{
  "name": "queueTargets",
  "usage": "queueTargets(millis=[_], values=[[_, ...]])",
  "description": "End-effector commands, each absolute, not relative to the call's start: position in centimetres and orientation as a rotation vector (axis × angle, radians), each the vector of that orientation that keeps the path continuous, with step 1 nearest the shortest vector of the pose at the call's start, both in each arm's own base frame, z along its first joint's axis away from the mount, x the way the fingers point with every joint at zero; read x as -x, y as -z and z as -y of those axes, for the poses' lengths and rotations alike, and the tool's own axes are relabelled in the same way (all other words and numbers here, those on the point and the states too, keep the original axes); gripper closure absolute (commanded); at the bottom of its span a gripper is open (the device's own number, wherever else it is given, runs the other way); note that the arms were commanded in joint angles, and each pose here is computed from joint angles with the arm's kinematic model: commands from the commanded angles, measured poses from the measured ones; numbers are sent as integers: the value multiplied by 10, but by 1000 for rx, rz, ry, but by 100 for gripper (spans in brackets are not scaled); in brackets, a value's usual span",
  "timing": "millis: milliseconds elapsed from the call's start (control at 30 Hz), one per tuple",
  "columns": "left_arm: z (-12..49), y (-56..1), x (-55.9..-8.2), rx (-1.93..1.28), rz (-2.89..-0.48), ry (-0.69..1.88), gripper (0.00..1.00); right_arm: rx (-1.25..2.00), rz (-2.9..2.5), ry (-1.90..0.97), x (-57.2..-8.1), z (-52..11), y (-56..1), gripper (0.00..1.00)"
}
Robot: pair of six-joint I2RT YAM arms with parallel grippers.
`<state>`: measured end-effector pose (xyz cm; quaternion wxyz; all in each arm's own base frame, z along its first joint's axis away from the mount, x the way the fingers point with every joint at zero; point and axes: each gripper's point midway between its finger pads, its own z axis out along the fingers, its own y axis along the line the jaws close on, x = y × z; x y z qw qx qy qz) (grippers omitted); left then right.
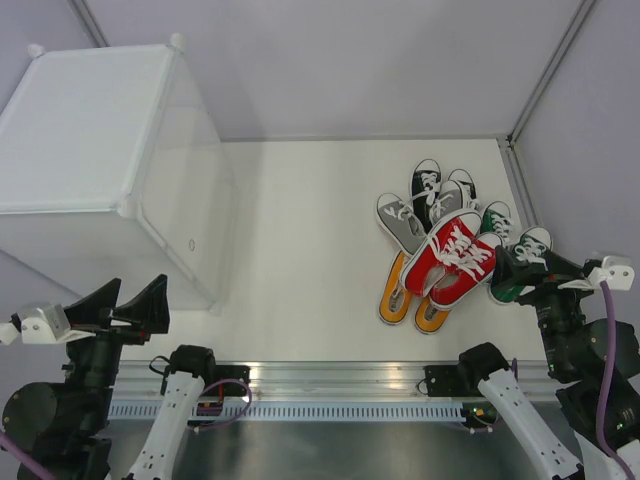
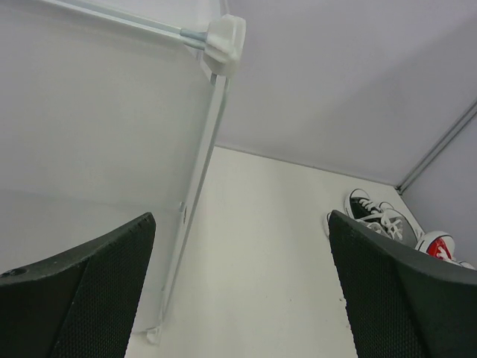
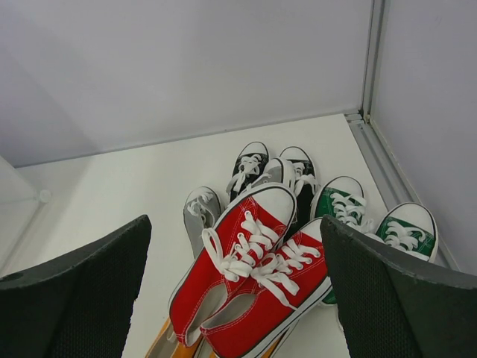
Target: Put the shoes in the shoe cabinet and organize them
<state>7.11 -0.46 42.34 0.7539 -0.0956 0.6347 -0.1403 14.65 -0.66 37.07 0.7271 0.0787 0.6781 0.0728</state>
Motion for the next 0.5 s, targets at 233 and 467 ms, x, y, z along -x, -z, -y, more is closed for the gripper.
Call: queueTargets(millis=[233, 467], values=[[26, -407, -117, 280, -1642, 403, 0, -171, -1491, -180, -145, 5, -368, 2], [35, -400, -140, 345, -1765, 437, 0, -175, -1502, -180, -146, 4, -363, 2]])
